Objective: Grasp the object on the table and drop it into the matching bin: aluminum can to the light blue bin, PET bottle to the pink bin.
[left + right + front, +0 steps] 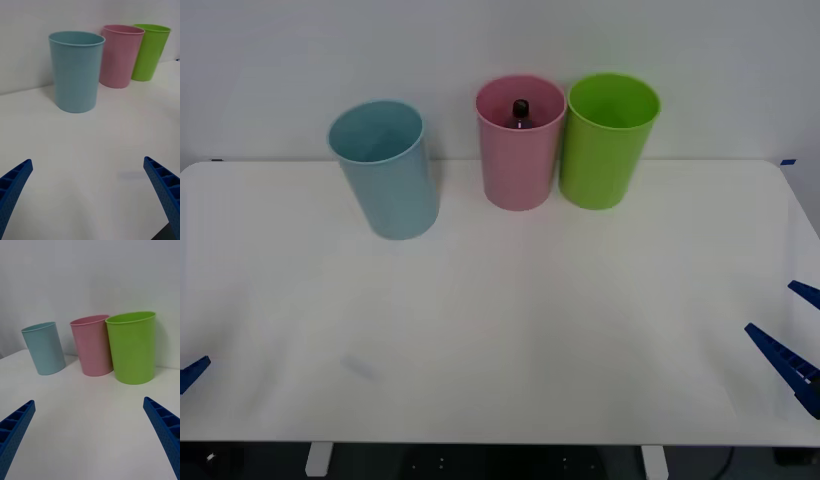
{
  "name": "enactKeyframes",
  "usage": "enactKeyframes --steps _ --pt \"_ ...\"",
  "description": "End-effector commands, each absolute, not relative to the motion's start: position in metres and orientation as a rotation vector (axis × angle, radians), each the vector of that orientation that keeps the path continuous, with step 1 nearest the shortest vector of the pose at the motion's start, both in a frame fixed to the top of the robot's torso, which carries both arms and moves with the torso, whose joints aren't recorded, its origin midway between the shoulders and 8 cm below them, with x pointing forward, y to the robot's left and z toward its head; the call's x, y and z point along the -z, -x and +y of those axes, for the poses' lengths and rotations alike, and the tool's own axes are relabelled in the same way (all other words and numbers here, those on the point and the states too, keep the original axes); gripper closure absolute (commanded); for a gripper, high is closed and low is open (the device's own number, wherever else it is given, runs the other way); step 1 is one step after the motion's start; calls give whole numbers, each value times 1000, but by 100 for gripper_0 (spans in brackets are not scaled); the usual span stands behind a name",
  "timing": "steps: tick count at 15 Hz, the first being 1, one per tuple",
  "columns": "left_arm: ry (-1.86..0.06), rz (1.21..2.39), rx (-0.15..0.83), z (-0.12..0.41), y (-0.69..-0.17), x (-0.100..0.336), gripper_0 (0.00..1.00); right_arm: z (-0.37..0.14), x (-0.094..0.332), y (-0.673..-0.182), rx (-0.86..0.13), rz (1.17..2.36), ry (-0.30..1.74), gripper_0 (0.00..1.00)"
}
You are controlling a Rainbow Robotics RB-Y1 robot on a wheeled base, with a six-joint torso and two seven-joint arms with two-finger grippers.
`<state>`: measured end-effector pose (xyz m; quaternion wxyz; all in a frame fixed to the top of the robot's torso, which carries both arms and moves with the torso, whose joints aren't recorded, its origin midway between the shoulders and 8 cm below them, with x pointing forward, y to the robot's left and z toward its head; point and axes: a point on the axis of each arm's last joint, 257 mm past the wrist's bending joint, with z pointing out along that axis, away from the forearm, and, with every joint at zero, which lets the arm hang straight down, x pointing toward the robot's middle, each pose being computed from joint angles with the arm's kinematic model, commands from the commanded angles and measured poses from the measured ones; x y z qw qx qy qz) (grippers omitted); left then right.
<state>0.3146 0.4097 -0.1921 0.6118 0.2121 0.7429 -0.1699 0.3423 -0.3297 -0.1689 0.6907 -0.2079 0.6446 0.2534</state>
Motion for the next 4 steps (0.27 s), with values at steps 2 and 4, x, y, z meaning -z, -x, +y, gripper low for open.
enactKeyframes --steps 2,4 --pt "-486 1720 407 406 -314 196 0 -330 169 -342 -567 1441 465 0" --pt "-486 1720 407 406 -314 196 0 -330 169 -342 -567 1441 465 0"
